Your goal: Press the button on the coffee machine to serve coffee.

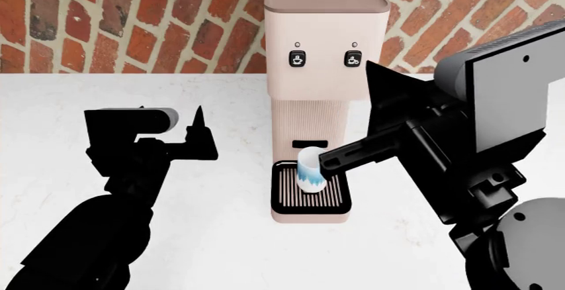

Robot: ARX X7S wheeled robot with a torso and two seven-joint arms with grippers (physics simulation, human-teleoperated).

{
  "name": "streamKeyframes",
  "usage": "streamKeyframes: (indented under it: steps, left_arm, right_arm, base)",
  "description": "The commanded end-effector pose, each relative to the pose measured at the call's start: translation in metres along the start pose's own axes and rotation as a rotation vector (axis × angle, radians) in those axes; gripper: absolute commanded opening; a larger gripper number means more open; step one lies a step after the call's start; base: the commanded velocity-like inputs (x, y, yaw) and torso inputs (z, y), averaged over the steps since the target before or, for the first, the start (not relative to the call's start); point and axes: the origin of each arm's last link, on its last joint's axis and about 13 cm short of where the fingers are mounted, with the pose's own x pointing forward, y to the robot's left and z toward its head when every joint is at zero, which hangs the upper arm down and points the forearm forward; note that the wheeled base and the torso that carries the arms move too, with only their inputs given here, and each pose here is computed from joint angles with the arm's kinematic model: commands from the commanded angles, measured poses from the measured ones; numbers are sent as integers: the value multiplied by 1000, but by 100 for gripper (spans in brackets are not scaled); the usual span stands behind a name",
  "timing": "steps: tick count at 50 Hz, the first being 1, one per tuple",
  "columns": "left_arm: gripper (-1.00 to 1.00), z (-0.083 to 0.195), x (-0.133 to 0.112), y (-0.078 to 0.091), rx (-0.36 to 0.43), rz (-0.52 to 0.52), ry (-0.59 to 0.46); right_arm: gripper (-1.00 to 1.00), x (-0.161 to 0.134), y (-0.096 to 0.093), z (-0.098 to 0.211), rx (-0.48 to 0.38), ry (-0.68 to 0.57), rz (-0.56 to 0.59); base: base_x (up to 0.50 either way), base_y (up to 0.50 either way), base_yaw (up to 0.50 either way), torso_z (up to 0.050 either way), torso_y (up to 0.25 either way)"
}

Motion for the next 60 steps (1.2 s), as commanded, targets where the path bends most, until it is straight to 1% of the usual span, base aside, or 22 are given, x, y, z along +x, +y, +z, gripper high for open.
streamKeyframes:
  steps: [1, 7, 18, 22, 41, 51, 60]
  left_arm:
    - [100, -1, 0, 1, -2, -1, 4]
    - [100, -4, 1, -1, -2, -1, 8]
    - [100, -4, 0, 0, -1, 0, 8]
    - [100, -5, -1, 2, -8, 4, 11]
    - [100, -7, 0, 3, 0, 6, 17]
    - [100, -8, 0, 3, 0, 5, 17]
    - [100, -8, -1, 3, -1, 5, 17]
  right_arm:
    - [-100, 10, -1, -6, -1, 16, -13]
    - [-100, 14, -2, -9, -7, 31, -21]
    - [-100, 23, -5, -16, 8, 43, -11]
    - [-100, 22, -4, -13, 15, 33, -5]
    - [-100, 26, -2, -16, 21, 48, 24]
    - [-100, 22, -1, -13, 21, 38, 26]
    - [-100, 6, 2, -6, 17, 8, 13]
  base:
    - [0, 0, 0, 0, 0]
    - [0, 0, 0, 0, 0]
    - [0, 0, 0, 0, 0]
    - [0, 0, 0, 0, 0]
    - [0, 0, 0, 0, 0]
    - [0, 0, 0, 0, 0]
    - [0, 0, 0, 0, 0]
